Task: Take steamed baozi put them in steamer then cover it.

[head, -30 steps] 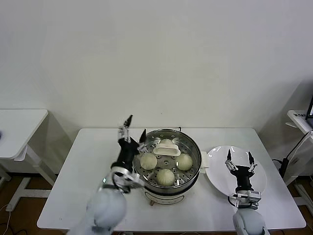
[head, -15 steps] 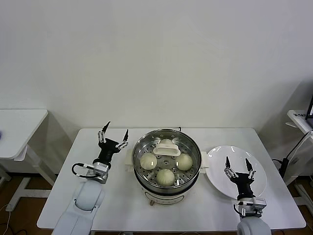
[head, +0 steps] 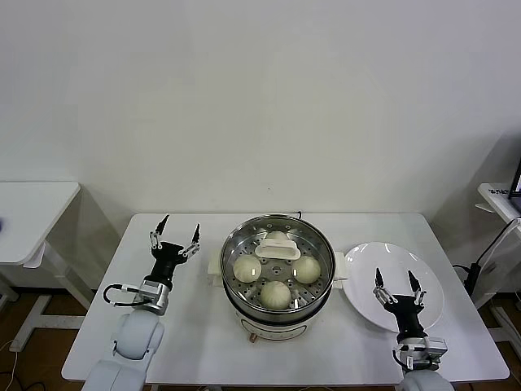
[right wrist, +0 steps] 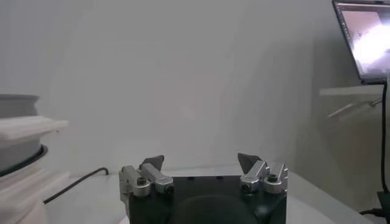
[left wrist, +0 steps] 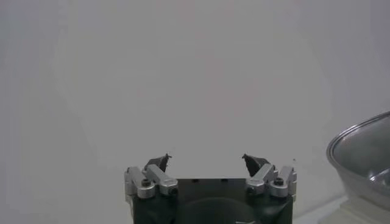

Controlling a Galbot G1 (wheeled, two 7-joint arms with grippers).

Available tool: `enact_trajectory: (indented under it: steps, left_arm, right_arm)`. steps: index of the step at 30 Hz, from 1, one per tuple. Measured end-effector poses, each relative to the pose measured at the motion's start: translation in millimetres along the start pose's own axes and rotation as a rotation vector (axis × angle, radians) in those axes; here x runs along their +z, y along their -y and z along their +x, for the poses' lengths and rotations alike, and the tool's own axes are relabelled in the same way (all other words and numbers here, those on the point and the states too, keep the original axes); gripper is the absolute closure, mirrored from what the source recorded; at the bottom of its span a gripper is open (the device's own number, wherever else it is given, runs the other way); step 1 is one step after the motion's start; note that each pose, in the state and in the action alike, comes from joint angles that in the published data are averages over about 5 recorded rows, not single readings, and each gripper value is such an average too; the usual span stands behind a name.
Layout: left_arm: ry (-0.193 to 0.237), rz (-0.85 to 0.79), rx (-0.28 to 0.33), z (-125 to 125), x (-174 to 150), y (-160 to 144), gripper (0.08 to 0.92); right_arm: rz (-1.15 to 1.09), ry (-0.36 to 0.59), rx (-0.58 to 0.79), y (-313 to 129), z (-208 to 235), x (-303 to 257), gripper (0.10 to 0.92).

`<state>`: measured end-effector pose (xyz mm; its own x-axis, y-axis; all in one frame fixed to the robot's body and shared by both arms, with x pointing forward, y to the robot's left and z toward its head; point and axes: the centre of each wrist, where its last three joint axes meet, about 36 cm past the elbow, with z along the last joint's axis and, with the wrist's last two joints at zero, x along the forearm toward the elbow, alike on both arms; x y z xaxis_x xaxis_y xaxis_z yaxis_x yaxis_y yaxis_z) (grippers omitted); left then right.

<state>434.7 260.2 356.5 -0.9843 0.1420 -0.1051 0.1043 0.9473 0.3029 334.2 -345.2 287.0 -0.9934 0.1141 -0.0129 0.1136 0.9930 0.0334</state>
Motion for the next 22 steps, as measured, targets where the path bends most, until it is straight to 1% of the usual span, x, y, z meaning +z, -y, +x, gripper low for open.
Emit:
enact_trajectory:
  steps: [22]
  left_arm:
    - [-0.023, 0.036, -0.020, 13, 17, -6, 0.177]
  right_arm:
    - [0.005, 0.001, -0.005, 3, -5, 1, 0.200]
